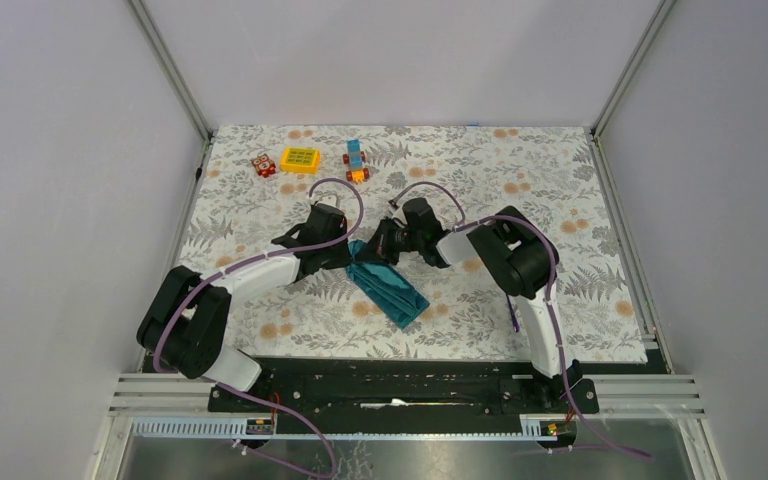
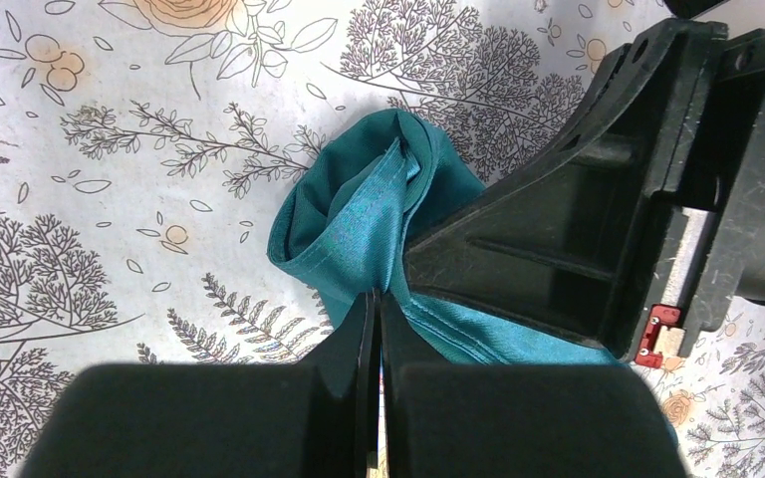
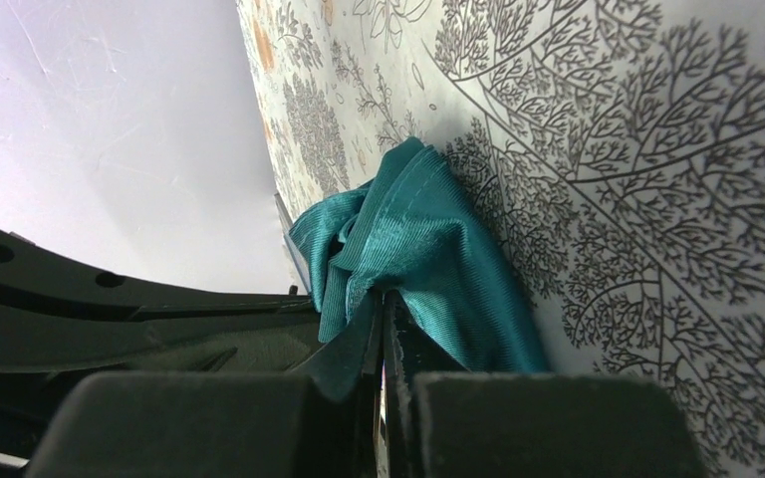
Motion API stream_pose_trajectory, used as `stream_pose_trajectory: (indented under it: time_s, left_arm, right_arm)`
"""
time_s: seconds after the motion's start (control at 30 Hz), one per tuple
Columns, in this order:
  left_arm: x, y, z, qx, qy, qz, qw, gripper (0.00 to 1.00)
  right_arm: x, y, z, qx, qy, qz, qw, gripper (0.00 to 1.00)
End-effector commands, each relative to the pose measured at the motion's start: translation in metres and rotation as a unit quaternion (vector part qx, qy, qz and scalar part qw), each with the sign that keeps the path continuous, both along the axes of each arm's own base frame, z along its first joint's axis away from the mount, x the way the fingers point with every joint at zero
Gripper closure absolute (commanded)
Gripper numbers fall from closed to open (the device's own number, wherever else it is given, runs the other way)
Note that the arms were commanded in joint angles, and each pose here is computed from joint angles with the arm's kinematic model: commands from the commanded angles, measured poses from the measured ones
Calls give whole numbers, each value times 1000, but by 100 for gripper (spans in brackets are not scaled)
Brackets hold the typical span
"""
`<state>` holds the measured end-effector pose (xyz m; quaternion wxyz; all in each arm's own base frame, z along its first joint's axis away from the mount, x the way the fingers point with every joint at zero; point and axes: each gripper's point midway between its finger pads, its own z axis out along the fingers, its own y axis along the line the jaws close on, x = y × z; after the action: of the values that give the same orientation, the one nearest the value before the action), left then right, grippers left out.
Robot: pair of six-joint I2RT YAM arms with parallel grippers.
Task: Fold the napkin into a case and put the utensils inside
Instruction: Stuff the top corner of the smaller-rectangle-folded napkin at the center of the board.
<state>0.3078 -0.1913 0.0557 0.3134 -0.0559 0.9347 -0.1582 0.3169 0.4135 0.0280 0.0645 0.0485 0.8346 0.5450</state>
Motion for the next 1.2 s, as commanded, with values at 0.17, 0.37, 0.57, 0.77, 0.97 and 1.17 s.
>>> stream_pose_trajectory:
  time_s: [0.17,0.37,0.57,0.77,0.97,1.17]
  left_arm:
    - [10,-3,12,-6,-21,4,1000,100]
    - [10,-5,15,-13,-25,1,1000,100]
    - [8,-12,15,-33,-19,-4,999,100]
    - [13,16,13,-12,-15,54,998,100]
    - [9,33,2,6,1,80,997,100]
    - [2,34,1,-4,-3,75,997,100]
  right_arm:
    - [-2,9,47,44,-46,12,998,98]
    - [0,18,39,43,-43,18,998,96]
    - [7,47,-1,3,-33,32,999,95]
    - [12,31,-8,-30,-33,20,999,93]
    - [-3,27,10,-13,-37,48,998,85]
    - [-6,25,20,-9,-46,54,997,81]
